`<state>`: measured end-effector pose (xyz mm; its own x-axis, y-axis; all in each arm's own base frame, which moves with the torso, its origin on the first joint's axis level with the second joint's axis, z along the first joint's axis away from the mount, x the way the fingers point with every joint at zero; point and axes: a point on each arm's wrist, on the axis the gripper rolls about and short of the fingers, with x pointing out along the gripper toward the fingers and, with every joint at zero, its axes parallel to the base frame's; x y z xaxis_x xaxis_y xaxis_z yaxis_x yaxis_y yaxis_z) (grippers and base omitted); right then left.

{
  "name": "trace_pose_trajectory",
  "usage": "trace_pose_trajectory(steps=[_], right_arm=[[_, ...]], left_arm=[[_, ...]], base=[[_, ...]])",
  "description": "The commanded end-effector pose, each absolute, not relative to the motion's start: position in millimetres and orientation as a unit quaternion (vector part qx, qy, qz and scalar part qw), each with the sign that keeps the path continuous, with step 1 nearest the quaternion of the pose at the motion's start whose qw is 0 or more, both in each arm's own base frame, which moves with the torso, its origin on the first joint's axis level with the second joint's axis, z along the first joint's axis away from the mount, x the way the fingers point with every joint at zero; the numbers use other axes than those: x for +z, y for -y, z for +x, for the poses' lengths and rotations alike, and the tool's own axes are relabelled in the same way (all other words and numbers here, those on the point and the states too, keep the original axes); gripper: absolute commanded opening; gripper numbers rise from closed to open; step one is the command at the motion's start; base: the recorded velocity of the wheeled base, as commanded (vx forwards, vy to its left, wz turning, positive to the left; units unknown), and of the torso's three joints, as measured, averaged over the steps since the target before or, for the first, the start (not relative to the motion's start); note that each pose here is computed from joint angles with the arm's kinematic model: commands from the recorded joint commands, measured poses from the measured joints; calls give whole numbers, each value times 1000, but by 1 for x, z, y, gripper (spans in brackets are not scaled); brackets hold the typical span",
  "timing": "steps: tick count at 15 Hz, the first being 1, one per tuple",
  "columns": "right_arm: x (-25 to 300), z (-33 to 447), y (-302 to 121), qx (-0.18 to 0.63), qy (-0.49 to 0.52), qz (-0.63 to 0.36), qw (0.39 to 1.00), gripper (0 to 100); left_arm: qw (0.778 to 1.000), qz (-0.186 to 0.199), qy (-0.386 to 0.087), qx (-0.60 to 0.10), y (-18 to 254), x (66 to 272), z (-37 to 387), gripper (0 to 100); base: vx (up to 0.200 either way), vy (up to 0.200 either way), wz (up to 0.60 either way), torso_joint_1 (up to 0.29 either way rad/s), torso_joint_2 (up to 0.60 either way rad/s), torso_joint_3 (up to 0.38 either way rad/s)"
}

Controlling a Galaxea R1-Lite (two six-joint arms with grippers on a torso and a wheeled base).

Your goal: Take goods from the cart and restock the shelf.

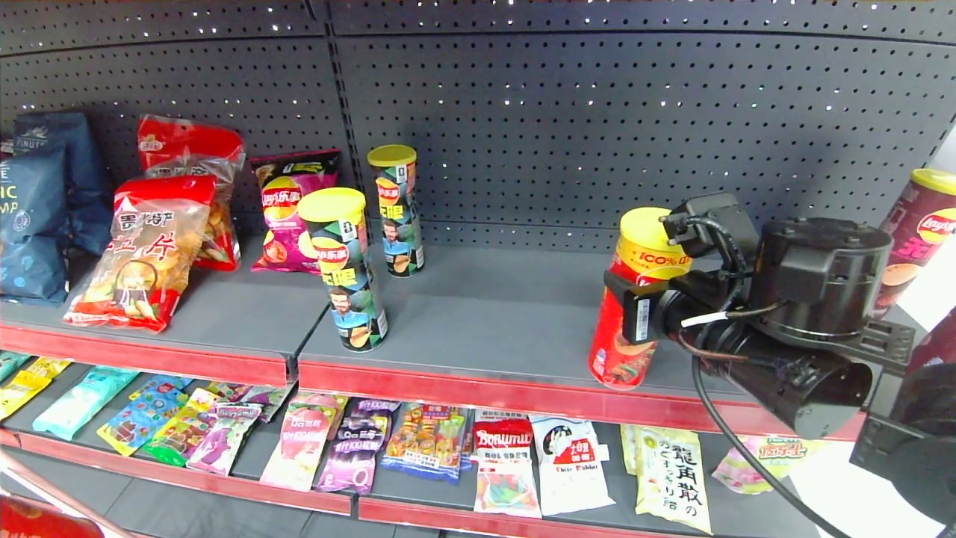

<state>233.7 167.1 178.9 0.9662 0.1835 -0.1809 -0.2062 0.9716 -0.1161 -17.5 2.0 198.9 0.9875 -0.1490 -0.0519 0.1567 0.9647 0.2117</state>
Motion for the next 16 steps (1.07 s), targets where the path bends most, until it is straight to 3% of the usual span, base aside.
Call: trace_pose_trajectory(steps=[1, 7, 12, 16], right_arm=[[177, 234, -167, 99, -88, -68, 989, 100], [189, 214, -153, 99, -71, -58, 991, 100], [196, 129, -122, 175, -34, -47, 983, 100], [210, 94, -79, 202, 28, -80, 976, 100]], left_arm=[[991, 108, -19, -78, -2, 199, -17, 0], [991, 107, -16, -77, -2, 199, -18, 0], [991, 107, -13, -77, -2, 201, -18, 0], [991, 108, -12, -80, -2, 204, -17, 0]], base=[[0, 0, 0, 0, 0, 0], [0, 0, 0, 0, 0, 0], [0, 0, 0, 0, 0, 0], [0, 0, 0, 0, 0, 0]])
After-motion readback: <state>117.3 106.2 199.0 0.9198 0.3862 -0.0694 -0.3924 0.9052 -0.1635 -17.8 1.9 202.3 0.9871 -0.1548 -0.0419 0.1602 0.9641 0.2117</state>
